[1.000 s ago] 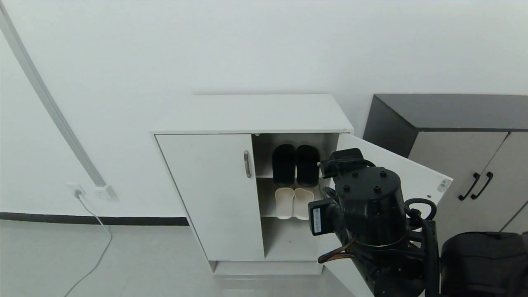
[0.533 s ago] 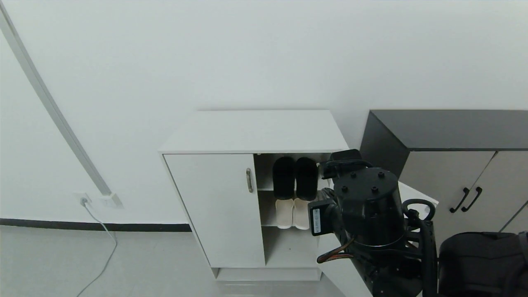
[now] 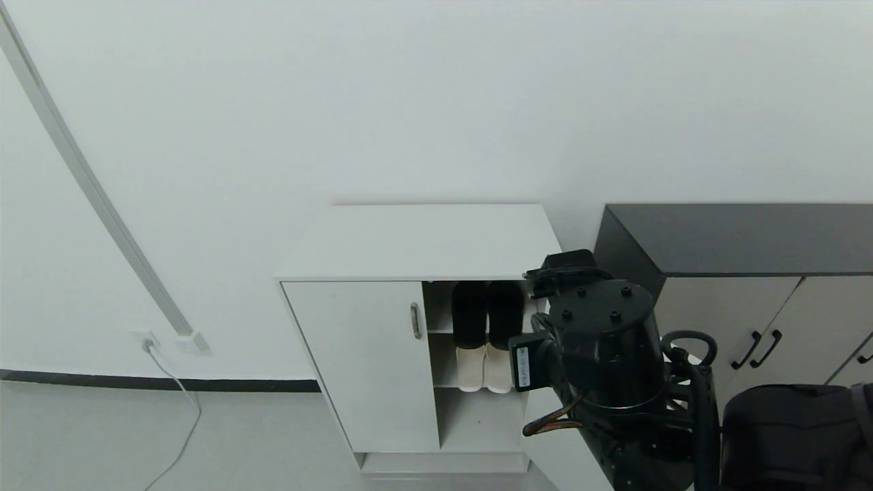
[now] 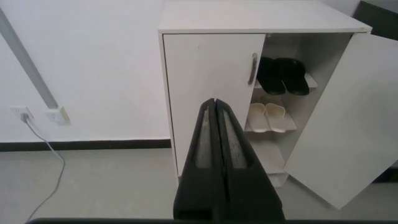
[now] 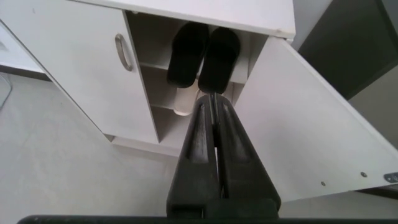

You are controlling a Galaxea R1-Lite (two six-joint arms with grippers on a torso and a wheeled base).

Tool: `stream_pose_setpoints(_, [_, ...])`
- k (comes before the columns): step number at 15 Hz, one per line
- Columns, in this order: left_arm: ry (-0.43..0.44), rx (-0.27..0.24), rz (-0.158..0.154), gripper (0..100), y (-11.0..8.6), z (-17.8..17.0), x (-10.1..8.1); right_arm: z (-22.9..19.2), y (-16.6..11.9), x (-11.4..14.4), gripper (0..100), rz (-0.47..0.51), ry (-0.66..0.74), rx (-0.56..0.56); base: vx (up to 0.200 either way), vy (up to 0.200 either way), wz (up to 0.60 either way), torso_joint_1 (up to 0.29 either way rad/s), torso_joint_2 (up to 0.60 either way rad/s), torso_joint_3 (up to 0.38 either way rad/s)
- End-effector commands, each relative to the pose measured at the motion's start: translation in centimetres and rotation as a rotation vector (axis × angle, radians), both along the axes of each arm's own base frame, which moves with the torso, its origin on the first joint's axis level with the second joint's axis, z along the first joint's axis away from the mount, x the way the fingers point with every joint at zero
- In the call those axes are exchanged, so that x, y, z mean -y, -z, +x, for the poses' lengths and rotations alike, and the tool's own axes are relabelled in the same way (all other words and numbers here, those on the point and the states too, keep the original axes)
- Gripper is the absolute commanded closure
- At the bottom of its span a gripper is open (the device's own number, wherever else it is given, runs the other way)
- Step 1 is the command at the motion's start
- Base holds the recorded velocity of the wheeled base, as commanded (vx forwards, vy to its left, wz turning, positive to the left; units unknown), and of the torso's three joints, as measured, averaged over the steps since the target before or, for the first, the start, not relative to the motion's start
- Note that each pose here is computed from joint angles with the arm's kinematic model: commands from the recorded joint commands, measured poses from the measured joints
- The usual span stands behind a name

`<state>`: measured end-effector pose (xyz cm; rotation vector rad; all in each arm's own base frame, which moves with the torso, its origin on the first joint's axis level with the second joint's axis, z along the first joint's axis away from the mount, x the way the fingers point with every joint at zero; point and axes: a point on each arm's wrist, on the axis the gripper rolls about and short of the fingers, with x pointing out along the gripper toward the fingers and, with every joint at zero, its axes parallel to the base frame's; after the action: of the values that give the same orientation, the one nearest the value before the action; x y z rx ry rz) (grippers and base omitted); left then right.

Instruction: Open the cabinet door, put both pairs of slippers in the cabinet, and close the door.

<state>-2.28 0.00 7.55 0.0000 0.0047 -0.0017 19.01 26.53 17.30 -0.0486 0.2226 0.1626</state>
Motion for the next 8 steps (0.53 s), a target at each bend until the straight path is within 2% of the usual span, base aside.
stream_pose_setpoints(1, [0.0, 0.0, 0.0, 100, 0.0, 0.0, 0.0, 0.0, 0.09, -0.06, 100, -0.002, -0.001, -0.001, 0.0, 0.0, 0.0, 0.178, -0.38, -0.183])
stream_pose_setpoints(6, [0.0, 0.0, 0.0, 100, 0.0, 0.0, 0.0, -0.08, 0.41, 0.06, 100, -0.018, -0.002, -0.007, 0.0, 0.0, 0.0, 0.011, -0.02, -0.015])
stream_pose_setpoints(8, [0.0, 0.0, 0.0, 100, 0.0, 0.0, 0.0, -0.11, 0.53, 0.11, 100, -0.022, -0.004, -0.01, 0.0, 0.0, -0.6, 0.005, 0.0, 0.005])
